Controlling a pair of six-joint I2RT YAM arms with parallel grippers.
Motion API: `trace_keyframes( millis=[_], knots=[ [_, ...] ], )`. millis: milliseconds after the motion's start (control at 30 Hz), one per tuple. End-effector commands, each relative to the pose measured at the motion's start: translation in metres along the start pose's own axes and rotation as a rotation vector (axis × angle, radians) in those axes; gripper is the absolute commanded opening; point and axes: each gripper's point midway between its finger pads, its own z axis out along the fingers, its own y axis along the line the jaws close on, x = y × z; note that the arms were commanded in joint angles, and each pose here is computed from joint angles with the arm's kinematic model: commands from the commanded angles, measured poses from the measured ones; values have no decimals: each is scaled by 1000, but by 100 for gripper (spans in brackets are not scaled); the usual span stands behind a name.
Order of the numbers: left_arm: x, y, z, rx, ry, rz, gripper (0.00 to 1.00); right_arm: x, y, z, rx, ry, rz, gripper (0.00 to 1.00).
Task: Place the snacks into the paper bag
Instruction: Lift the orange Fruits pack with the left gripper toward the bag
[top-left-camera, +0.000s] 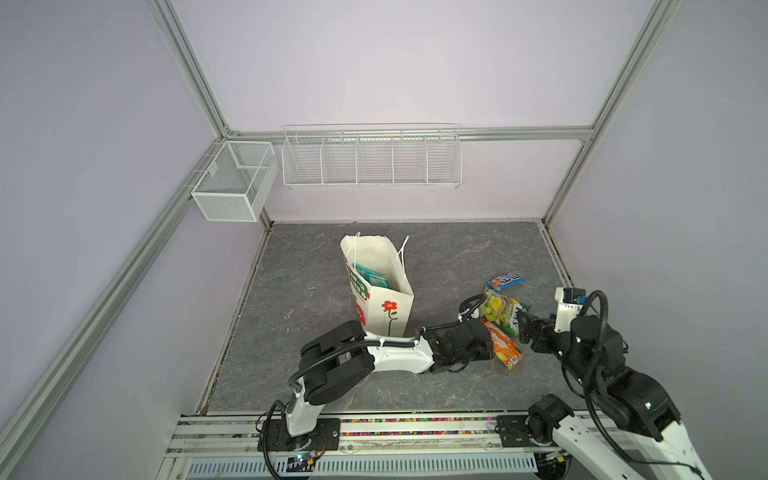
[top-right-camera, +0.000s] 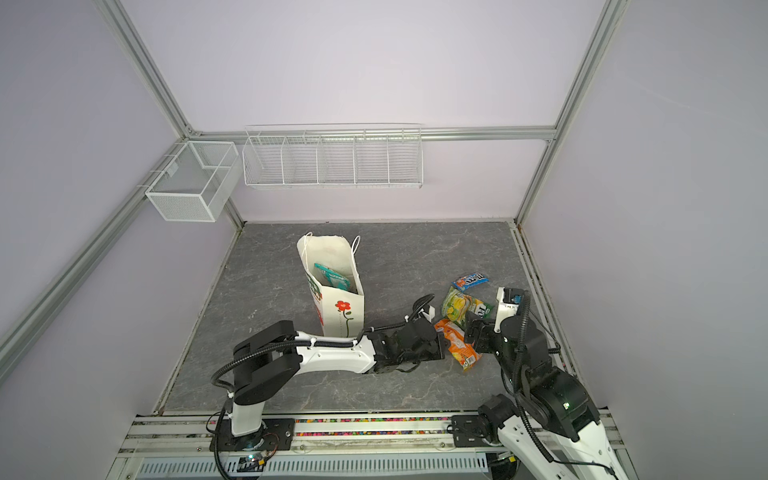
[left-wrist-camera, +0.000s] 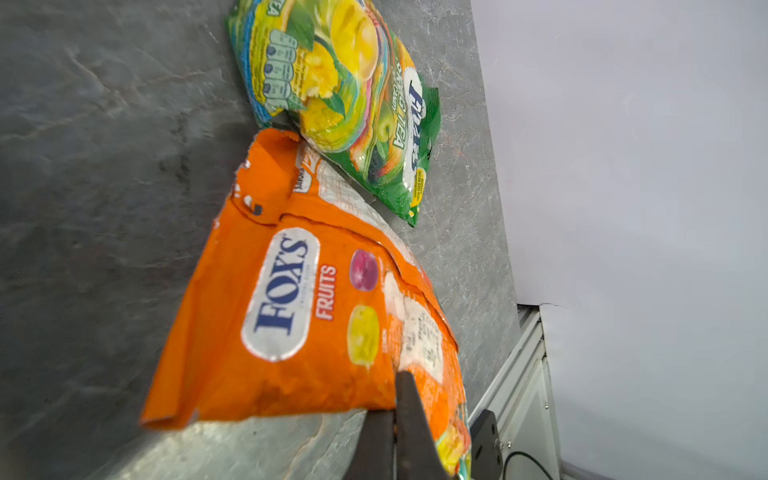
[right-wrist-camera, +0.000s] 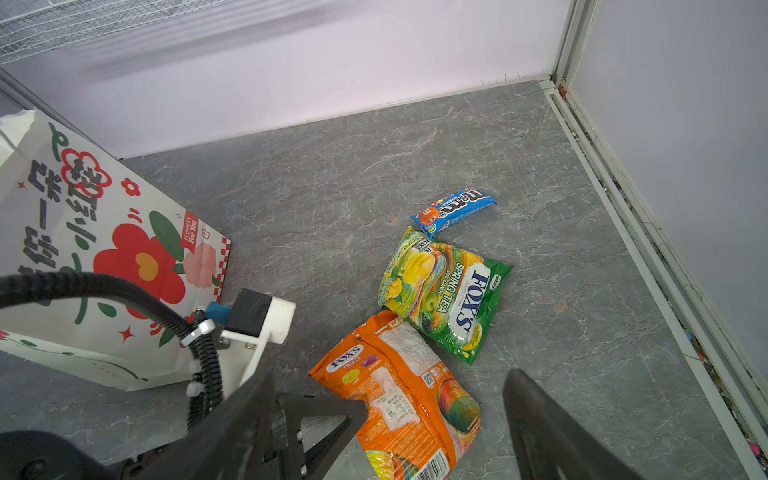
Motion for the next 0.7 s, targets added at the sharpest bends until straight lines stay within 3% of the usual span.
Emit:
trace_keyframes(
  millis=[0,667],
  knots=[
    [-24,-24,-21,-5,-83,84,0,0,-3,0,13,-11,6,89],
    [-75,-50,-88,-111,-242,301,0,15,-14,4,51,2,4,89]
  ],
)
